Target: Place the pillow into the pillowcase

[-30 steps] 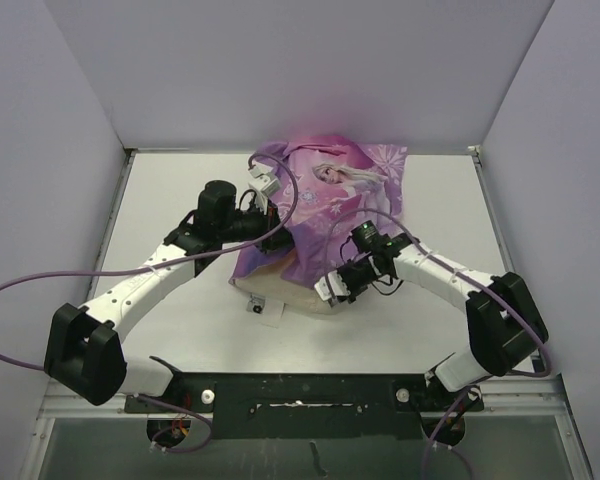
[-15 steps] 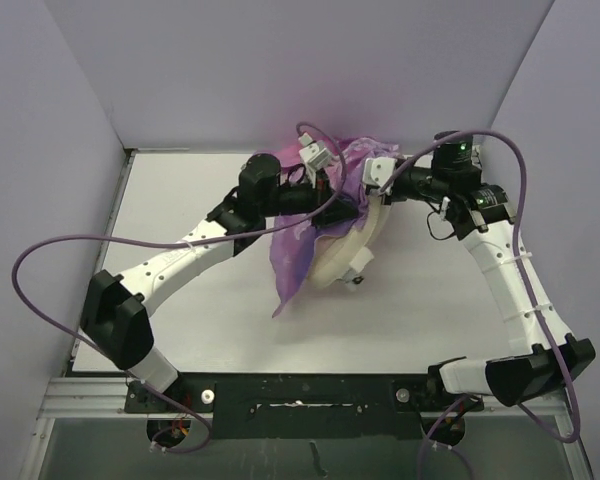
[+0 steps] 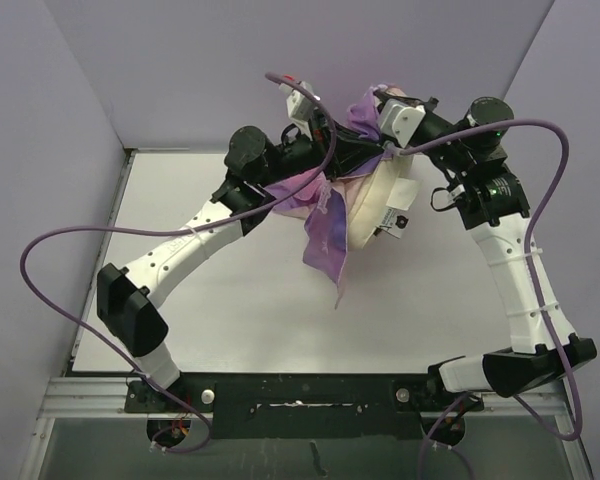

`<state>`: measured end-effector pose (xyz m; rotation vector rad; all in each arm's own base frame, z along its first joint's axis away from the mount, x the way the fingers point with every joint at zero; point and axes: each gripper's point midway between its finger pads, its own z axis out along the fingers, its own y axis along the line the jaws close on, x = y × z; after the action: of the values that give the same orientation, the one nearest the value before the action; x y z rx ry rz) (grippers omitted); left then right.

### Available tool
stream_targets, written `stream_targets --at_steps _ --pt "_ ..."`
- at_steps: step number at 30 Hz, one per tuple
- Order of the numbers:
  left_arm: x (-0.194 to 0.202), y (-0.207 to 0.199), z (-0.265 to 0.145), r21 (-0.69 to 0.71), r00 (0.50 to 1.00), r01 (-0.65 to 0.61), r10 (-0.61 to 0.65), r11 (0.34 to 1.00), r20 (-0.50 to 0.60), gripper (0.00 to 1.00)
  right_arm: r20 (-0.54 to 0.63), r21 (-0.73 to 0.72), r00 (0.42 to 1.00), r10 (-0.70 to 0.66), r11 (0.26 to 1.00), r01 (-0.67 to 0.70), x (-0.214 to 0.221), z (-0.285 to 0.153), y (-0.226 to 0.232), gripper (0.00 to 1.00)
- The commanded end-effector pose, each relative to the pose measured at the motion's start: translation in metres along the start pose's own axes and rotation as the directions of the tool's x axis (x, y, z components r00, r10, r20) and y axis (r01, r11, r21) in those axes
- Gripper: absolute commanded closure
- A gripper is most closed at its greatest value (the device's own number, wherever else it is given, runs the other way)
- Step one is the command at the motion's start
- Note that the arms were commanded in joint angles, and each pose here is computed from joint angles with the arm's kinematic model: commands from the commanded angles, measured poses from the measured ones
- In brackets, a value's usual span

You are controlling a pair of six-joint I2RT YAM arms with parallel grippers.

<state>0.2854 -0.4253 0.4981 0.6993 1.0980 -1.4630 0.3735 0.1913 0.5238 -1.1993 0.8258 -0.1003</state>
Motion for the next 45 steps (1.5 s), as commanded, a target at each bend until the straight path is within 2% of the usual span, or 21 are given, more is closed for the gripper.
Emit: stream_targets --at_steps 1,5,8,11,14,16,18,21,25,29,31,34,38,40,43,45 --pt "-0.06 -0.053 -0.031 0.076 0.985 -0.024 0.011 0.997 0.173 1.0 0.34 0.079 0.931 -0.132 0.991 0.112 -0.105 0.028 -0.008 1.0" --pt "-0.052 -0.04 -0.078 -0.096 0.989 -0.021 0.034 0.995 0.143 1.0 0.371 -0.061 0.929 -0.024 0.997 0.049 -0.102 0.059 0.047 1.0" --pt "-0.023 -0.026 -0.123 -0.284 0.998 0.002 0.016 0.959 0.06 1.0 0.372 -0.166 0.924 0.092 0.986 -0.031 -0.096 0.077 0.081 1.0" --pt "-0.004 -0.013 -0.18 -0.522 1.0 0.003 0.002 0.853 0.009 1.0 0.369 -0.265 0.904 0.217 0.957 -0.121 -0.091 0.093 0.112 1.0" --pt "0.02 -0.006 -0.241 -0.714 0.998 0.043 -0.068 0.699 -0.007 1.0 0.398 -0.359 0.863 0.312 0.918 -0.166 -0.103 0.104 0.147 1.0" --pt "0.034 -0.007 -0.273 -0.784 0.994 0.069 -0.109 0.616 0.001 1.0 0.4 -0.431 0.834 0.38 0.881 -0.195 -0.113 0.108 0.175 1.0" --pt "0.052 -0.006 -0.292 -0.823 0.987 0.079 -0.159 0.562 -0.014 1.0 0.396 -0.5 0.808 0.436 0.841 -0.209 -0.121 0.109 0.2 1.0" --pt "0.073 -0.006 -0.296 -0.827 0.972 0.092 -0.229 0.554 -0.046 1.0 0.349 -0.554 0.792 0.5 0.792 -0.256 -0.118 0.109 0.228 1.0" --pt "0.088 -0.012 -0.27 -0.745 0.955 0.099 -0.274 0.659 -0.115 0.97 0.293 -0.55 0.802 0.521 0.778 -0.304 -0.101 0.106 0.236 1.0" --pt "0.091 -0.012 -0.252 -0.69 0.941 0.032 -0.254 0.723 -0.223 0.82 0.245 -0.527 0.811 0.532 0.775 -0.349 -0.079 0.099 0.23 1.0" --pt "0.087 -0.011 -0.252 -0.684 0.934 -0.039 -0.216 0.729 -0.283 0.66 0.236 -0.521 0.812 0.534 0.775 -0.358 -0.074 0.094 0.228 1.0" --pt "0.074 -0.009 -0.262 -0.698 0.933 -0.139 -0.142 0.703 -0.329 0.46 0.229 -0.513 0.808 0.543 0.773 -0.373 -0.069 0.088 0.226 1.0" --pt "0.051 -0.012 -0.278 -0.723 0.942 -0.218 -0.052 0.656 -0.331 0.25 0.216 -0.514 0.801 0.559 0.762 -0.393 -0.063 0.085 0.23 1.0" --pt "0.047 -0.009 -0.287 -0.747 0.937 -0.25 -0.039 0.617 -0.346 0.05 0.214 -0.514 0.795 0.568 0.757 -0.402 -0.062 0.085 0.231 1.0" --pt "0.054 0.003 -0.295 -0.747 0.9 -0.335 -0.041 0.574 -0.435 0.02 0.206 -0.517 0.787 0.582 0.747 -0.417 -0.06 0.087 0.233 1.0" --pt "0.062 0.011 -0.295 -0.704 0.846 -0.433 -0.016 0.564 -0.533 0.02 0.204 -0.518 0.783 0.587 0.744 -0.423 -0.059 0.087 0.233 1.0"
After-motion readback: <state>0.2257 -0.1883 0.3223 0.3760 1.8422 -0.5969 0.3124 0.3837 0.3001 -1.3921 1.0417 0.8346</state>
